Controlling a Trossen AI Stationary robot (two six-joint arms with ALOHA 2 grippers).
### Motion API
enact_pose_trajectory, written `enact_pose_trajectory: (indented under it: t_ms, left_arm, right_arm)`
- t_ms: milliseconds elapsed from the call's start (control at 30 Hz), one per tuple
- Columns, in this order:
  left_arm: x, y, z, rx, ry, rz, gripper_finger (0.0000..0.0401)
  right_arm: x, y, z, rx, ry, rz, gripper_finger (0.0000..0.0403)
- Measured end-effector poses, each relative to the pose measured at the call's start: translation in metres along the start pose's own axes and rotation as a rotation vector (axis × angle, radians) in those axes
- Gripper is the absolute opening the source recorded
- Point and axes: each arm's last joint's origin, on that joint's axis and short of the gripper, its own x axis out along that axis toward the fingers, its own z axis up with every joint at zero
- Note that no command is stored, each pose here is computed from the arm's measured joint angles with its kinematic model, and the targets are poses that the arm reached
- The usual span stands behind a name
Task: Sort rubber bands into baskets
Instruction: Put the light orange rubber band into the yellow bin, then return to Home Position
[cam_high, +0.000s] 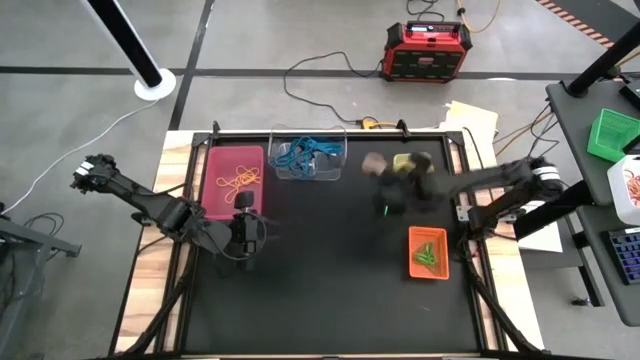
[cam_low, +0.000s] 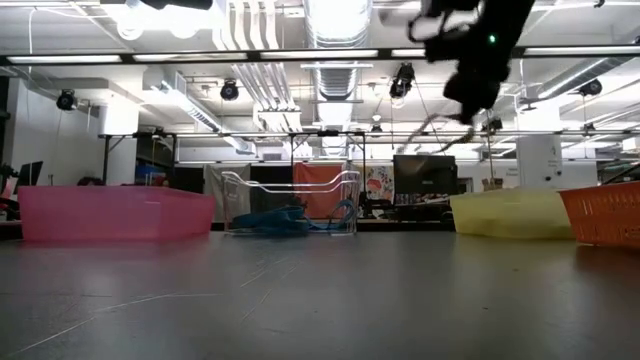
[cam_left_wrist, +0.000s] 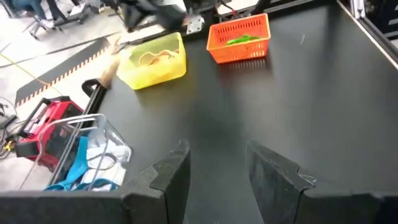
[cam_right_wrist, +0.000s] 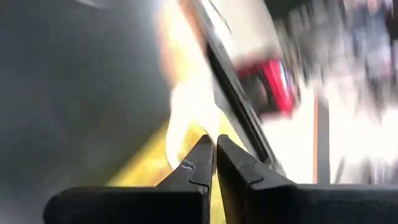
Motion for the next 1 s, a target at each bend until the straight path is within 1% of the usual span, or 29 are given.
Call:
enact_pose_trajectory:
  t_ms: [67, 133, 233, 300, 467, 500, 600, 700, 800, 833, 867, 900, 933, 1000]
  left_arm:
    - [-0.001, 0.0, 0.0, 0.0, -0.003, 0.0, 0.0139]
    - [0.0, 0.0, 0.0, 0.003, -0.001, -0.001, 0.0139]
    - [0.0, 0.0, 0.0, 0.003, 0.0, 0.0, 0.0139]
    - [0.0, 0.0, 0.0, 0.003, 0.0, 0.0, 0.0139]
    - [0.0, 0.0, -0.001, 0.005, 0.003, 0.0, 0.0139]
    - [0.0, 0.0, -0.001, 0.007, 0.006, 0.0, 0.0139]
    - [0.0, 0.0, -0.001, 0.009, 0.008, 0.0, 0.0139]
    - [-0.001, 0.001, -0.001, 0.021, 0.002, 0.0, 0.0139]
    - [-0.005, 0.004, -0.006, 0.039, -0.062, -0.001, 0.0139]
    - [-0.007, 0.006, -0.008, 0.028, -0.109, 0.003, 0.0139]
    - [-0.01, 0.009, -0.013, 0.007, -0.157, 0.006, 0.0139]
    - [-0.015, 0.012, -0.021, -0.014, -0.203, 0.01, 0.0139]
    - [-0.02, 0.016, -0.029, -0.042, -0.256, 0.012, 0.0139]
    - [-0.03, 0.024, -0.048, -0.102, -0.376, 0.019, 0.0139]
  right_arm:
    - [0.011, -0.027, -0.007, 0.125, 0.106, -0.05, 0.0009]
    - [0.02, -0.046, -0.014, 0.23, 0.174, -0.091, 0.0009]
    - [0.033, -0.06, -0.023, 0.342, 0.261, -0.072, 0.0009]
    - [0.042, -0.061, -0.029, 0.36, 0.316, -0.043, 0.0009]
    - [0.06, -0.05, -0.042, 0.358, 0.415, 0.09, 0.0013]
    - [0.062, -0.048, -0.044, 0.367, 0.421, 0.099, 0.0018]
    - [0.064, -0.046, -0.048, 0.382, 0.437, 0.093, 0.0045]
    - [0.064, -0.046, -0.047, 0.393, 0.418, 0.089, 0.0089]
    - [0.062, -0.05, -0.037, 0.435, 0.32, 0.047, 0.0136]
    - [0.061, -0.05, -0.033, 0.442, 0.273, 0.054, 0.015]
    - [0.059, -0.048, -0.028, 0.45, 0.198, 0.087, 0.0163]
    - [0.057, -0.043, -0.02, 0.456, 0.09, 0.147, 0.0173]
    - [0.053, -0.035, -0.011, 0.446, -0.039, 0.239, 0.0183]
    - [0.04, -0.011, 0.004, 0.341, -0.368, 0.513, 0.0195]
